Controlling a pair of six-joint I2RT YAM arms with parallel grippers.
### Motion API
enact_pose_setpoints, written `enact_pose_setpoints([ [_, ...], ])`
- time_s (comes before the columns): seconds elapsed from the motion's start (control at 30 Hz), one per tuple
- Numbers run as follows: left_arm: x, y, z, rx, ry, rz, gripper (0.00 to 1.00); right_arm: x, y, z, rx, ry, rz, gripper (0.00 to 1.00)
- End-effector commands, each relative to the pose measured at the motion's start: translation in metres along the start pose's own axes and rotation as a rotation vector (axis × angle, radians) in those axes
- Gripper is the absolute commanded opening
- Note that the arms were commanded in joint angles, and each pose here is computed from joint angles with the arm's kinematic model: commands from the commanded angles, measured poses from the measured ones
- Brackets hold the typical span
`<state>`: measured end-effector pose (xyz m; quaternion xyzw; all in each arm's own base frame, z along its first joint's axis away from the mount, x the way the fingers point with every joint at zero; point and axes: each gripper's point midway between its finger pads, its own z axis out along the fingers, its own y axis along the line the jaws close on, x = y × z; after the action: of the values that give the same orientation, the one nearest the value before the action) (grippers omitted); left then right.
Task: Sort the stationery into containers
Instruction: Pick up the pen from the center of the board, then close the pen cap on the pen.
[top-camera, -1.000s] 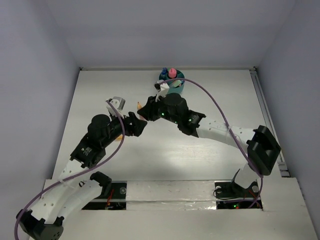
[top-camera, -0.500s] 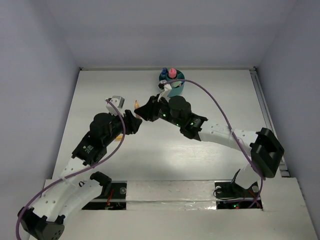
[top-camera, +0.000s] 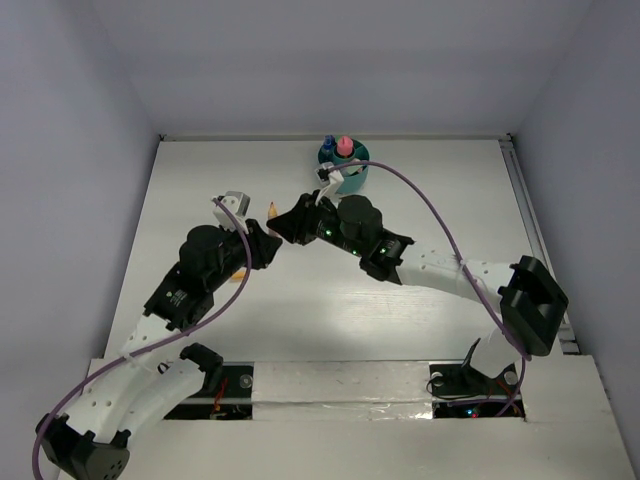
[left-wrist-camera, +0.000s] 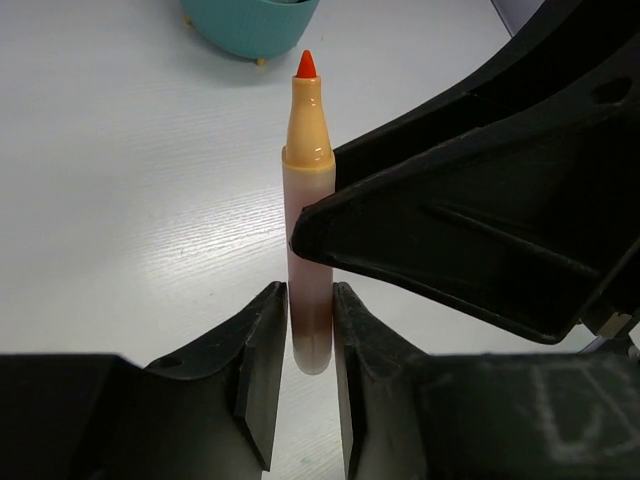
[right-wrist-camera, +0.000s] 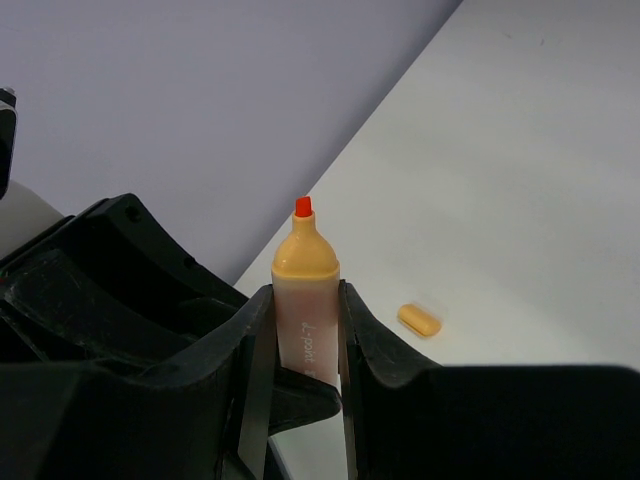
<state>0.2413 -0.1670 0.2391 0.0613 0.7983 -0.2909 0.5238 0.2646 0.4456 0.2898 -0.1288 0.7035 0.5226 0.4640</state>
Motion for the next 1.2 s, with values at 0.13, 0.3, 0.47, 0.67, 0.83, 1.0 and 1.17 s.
enact_pose_setpoints([
  [0.13,-0.021,0.006,-0.002,-0.049,-0.065,0.014,0.0,-0.012,0.046,-0.007,-0.157,-0.039,0.033,0.02],
  [0.3,-0.029,0.009,-0.01,-0.069,-0.094,0.035,0.0,-0.017,0.043,-0.017,-0.133,-0.055,-0.003,0.43],
  [0.47,-0.042,0.02,-0.024,-0.155,-0.114,0.069,0.0,-0.03,0.027,-0.034,-0.073,-0.034,-0.074,0.63],
  [0.67,-0.066,0.038,-0.037,-0.287,-0.188,0.07,0.0,-0.007,-0.006,-0.053,-0.008,0.057,-0.121,0.5],
  [0.83,-0.079,0.041,-0.039,-0.312,-0.248,0.047,0.0,0.055,-0.024,-0.04,-0.049,0.262,-0.073,0.09],
  [1.0,-0.072,0.046,-0.039,-0.303,-0.26,0.037,0.0,0.093,-0.036,-0.013,-0.064,0.327,-0.036,0.0],
  [1.17,-0.07,0.052,-0.043,-0.316,-0.273,0.035,0.0,0.131,-0.033,0.022,-0.112,0.403,0.008,0.14],
])
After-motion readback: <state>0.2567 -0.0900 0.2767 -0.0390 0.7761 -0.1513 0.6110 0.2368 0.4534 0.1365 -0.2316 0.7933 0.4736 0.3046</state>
